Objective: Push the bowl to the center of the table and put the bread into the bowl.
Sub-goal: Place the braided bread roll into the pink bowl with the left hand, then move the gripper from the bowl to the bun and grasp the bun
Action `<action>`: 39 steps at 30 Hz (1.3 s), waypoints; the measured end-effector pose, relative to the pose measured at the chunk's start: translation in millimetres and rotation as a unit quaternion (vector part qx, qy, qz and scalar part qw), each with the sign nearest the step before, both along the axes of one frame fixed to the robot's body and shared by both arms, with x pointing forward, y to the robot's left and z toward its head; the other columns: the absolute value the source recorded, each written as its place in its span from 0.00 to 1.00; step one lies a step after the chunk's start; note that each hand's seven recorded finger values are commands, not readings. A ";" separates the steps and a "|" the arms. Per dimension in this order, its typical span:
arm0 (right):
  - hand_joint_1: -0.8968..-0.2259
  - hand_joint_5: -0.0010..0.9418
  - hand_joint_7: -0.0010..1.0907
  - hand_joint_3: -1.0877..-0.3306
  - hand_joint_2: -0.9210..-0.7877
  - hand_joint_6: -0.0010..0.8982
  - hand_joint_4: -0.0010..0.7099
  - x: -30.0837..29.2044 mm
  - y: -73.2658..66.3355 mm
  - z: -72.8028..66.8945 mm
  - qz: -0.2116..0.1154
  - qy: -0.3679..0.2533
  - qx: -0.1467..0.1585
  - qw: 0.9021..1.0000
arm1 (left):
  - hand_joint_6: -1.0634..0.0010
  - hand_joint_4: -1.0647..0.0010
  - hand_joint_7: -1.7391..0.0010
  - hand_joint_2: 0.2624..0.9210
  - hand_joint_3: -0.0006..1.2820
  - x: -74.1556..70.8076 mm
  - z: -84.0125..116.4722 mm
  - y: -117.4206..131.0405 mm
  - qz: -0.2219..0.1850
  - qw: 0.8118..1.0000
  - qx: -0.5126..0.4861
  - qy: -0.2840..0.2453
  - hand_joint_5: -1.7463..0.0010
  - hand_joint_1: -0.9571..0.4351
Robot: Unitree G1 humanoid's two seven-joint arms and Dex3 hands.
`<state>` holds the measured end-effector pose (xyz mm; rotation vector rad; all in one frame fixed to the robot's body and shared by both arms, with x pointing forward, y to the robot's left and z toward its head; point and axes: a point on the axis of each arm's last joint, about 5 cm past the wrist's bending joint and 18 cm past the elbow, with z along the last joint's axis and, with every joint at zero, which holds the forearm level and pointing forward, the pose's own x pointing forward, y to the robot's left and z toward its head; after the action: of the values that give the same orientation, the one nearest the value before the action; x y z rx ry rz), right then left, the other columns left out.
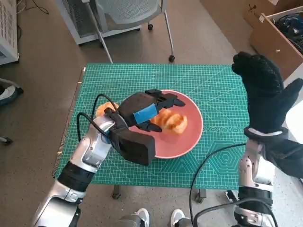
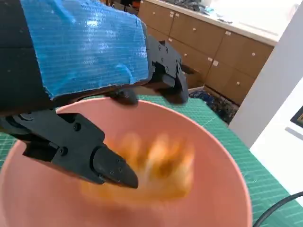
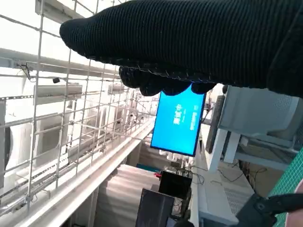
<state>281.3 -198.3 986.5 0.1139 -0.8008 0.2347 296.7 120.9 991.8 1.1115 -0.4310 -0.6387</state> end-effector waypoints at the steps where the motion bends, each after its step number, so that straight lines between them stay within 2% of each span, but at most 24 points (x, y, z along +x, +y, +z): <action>1: 0.62 0.00 0.51 0.61 0.00 0.11 0.47 0.0 0.0 0.1 0.000 0.000 0.000 1.000 | 0.96 0.97 0.89 0.97 0.01 -0.2 0.1 0.5 -0.001 1.000 0.003 -0.003 1.00 0.30; 3: 0.62 0.00 0.51 0.61 0.00 0.11 0.47 0.0 0.1 0.2 0.000 0.000 0.000 1.000 | 0.98 0.99 0.91 0.99 0.02 -0.5 0.3 1.4 -0.005 1.000 0.006 -0.009 1.00 0.24; 9: 0.62 0.00 0.52 0.61 0.00 0.11 0.47 0.2 0.8 0.2 0.002 0.002 0.000 1.000 | 1.00 1.00 0.93 1.00 0.05 -2.1 0.3 4.5 -0.010 1.000 -0.004 -0.015 1.00 0.17; 14: 0.63 0.00 0.52 0.61 0.00 0.11 0.47 0.4 1.8 0.2 0.004 0.004 -0.001 1.000 | 0.99 1.00 0.93 0.99 0.04 -7.2 2.5 9.5 -0.006 0.999 -0.035 -0.011 1.00 0.19; 19: 0.63 0.00 0.52 0.61 0.00 0.11 0.47 0.3 3.4 1.6 0.009 0.006 -0.002 1.000 | 0.96 0.99 0.92 0.97 0.02 -16.7 13.4 21.5 0.007 0.998 -0.067 -0.014 1.00 0.22; 32: 0.62 0.00 0.53 0.61 0.00 0.10 0.47 -0.8 0.4 3.1 0.013 0.006 -0.001 1.000 | 0.90 0.93 0.89 0.94 0.00 -28.4 47.9 81.5 0.108 0.988 -0.076 -0.077 0.99 0.29; 39: 0.62 0.00 0.53 0.61 0.00 0.10 0.47 -1.0 -1.1 2.5 0.013 0.007 0.000 1.000 | 0.90 0.92 0.87 0.89 0.00 -32.1 50.0 99.6 0.148 0.984 -0.063 -0.075 0.99 0.32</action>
<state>280.4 -199.4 989.0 0.1265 -0.7851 0.2573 264.6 220.5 1041.8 1.0809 -0.4187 -0.2633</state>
